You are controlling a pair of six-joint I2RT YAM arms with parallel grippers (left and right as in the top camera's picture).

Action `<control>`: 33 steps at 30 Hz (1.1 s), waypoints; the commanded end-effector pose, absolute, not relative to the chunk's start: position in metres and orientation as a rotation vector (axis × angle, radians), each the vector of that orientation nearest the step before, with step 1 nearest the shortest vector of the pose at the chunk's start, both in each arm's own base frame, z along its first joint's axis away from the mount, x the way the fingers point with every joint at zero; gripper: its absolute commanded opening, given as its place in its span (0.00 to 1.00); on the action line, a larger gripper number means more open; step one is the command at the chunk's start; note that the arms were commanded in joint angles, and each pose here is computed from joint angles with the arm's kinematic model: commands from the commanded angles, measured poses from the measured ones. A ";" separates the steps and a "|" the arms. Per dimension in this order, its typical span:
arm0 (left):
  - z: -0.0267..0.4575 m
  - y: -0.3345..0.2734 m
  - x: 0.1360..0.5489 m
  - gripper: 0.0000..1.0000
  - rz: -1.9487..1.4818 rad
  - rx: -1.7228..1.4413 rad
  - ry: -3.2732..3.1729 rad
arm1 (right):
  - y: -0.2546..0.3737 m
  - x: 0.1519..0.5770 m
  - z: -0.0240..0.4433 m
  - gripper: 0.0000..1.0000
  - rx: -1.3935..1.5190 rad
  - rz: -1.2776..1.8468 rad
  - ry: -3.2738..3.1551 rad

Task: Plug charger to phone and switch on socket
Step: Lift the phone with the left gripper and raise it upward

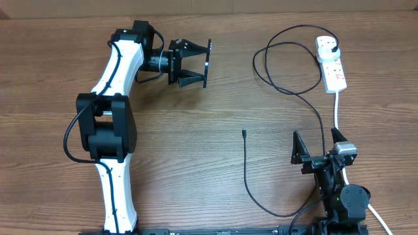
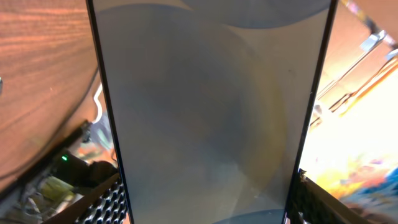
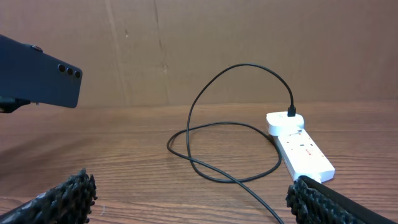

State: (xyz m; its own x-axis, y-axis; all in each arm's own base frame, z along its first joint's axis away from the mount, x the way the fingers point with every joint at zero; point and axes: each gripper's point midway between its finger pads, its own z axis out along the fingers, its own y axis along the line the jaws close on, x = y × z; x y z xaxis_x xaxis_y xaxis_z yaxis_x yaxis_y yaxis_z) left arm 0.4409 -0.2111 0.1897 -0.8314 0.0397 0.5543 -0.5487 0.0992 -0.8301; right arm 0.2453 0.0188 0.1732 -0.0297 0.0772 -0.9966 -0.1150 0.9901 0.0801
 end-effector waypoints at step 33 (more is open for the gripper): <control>0.209 -0.199 0.453 0.63 1.794 0.589 -1.814 | 0.019 0.246 0.170 1.00 -0.020 0.157 1.595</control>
